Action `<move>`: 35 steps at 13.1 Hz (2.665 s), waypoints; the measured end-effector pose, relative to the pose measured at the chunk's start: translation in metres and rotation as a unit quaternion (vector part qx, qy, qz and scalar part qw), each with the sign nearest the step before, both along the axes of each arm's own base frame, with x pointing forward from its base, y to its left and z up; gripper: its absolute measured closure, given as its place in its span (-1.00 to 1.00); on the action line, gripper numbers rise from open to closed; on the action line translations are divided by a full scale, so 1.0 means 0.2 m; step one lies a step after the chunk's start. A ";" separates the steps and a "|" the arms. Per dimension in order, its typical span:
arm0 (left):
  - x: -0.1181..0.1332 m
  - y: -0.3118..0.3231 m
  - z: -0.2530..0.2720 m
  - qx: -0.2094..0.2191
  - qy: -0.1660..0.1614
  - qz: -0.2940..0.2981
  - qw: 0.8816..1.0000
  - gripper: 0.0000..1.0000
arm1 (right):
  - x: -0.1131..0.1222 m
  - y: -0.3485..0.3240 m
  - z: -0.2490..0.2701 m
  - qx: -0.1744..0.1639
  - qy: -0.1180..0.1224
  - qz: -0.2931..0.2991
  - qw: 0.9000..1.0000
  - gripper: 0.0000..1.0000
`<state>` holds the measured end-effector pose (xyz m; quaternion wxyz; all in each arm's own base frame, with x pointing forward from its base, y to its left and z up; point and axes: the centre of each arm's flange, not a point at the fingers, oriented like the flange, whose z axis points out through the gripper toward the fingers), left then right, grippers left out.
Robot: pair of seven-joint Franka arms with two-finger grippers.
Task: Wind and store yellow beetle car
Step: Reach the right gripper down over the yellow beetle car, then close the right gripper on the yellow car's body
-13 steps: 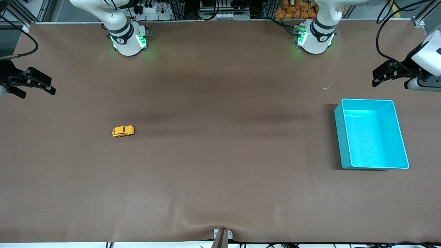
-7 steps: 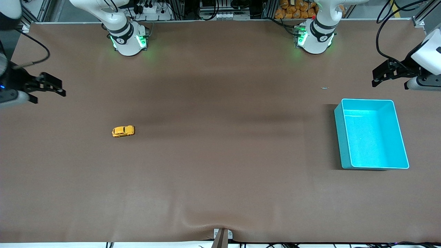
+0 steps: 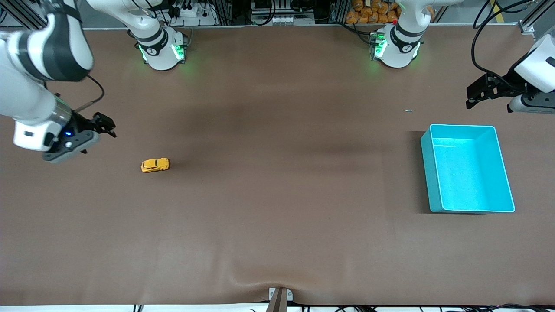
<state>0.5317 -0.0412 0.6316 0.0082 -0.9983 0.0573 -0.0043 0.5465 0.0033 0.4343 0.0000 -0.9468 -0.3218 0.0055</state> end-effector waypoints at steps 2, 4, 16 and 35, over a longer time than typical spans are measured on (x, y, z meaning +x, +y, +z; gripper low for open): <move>0.00 0.00 0.00 0.000 0.000 0.000 1.000 -1.00 | -0.04 0.01 -0.19 -0.001 -0.010 0.071 0.997 -1.00; 0.00 0.00 0.00 0.000 0.000 0.000 1.000 -1.00 | -0.07 0.03 -0.35 -0.001 0.000 0.151 0.988 -1.00; 0.00 0.00 0.00 0.000 0.000 0.000 1.000 -1.00 | -0.04 0.20 -1.05 -0.001 0.049 0.427 0.903 -0.96; 0.00 0.00 0.00 0.000 0.000 0.000 1.000 -1.00 | -0.03 0.11 -1.20 -0.007 0.047 0.439 0.897 0.14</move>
